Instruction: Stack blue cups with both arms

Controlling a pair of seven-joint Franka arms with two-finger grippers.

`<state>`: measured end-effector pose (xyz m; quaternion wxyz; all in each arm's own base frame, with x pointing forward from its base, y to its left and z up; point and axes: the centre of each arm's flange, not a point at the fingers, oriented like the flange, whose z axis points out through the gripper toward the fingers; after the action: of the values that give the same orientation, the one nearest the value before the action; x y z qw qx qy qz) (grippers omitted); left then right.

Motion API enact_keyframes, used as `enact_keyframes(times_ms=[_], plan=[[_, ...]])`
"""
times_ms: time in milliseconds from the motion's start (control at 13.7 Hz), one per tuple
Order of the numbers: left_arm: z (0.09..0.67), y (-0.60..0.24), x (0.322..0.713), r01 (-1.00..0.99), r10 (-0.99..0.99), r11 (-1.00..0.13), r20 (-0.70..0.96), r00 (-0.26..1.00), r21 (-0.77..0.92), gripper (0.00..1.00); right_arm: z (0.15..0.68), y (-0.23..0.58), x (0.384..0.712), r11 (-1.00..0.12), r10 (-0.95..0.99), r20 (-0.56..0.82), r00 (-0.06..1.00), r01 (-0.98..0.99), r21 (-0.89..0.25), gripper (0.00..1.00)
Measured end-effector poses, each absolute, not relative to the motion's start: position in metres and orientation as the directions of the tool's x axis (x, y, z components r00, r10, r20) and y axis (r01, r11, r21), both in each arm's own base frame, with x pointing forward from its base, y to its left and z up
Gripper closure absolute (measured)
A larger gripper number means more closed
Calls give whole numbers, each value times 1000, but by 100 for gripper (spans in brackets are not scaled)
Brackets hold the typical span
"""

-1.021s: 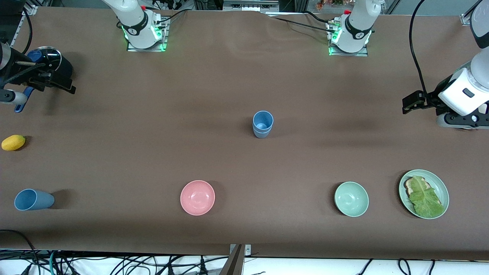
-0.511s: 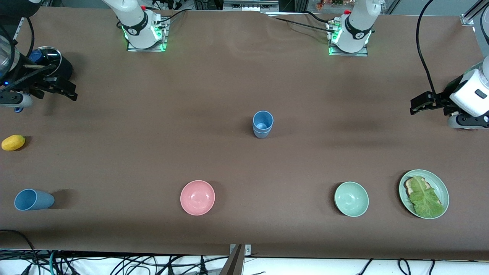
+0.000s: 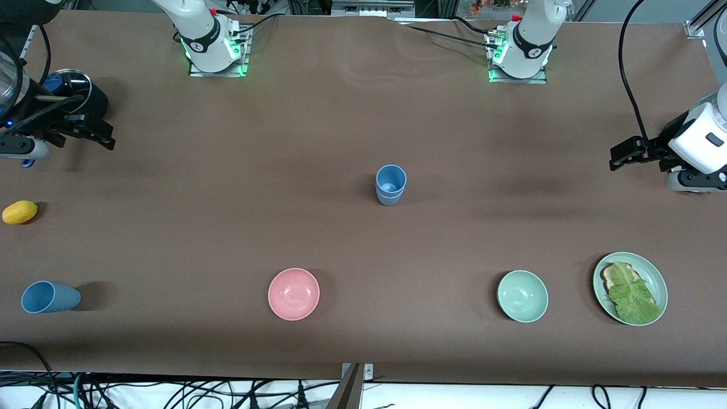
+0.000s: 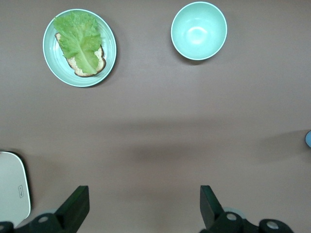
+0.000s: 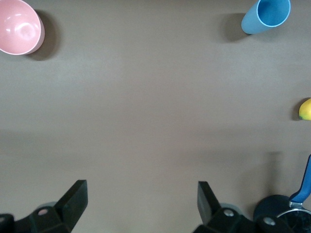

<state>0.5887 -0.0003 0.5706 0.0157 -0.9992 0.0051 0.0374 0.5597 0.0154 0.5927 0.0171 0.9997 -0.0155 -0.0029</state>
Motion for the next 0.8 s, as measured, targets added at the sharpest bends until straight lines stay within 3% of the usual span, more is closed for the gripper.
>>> enact_keyframes(times_ms=[803], plan=[[571,0,589,-10,-8,-999,-73,997,-31,0,591,0,561,-998,-56,-5,998,-56,34,0]])
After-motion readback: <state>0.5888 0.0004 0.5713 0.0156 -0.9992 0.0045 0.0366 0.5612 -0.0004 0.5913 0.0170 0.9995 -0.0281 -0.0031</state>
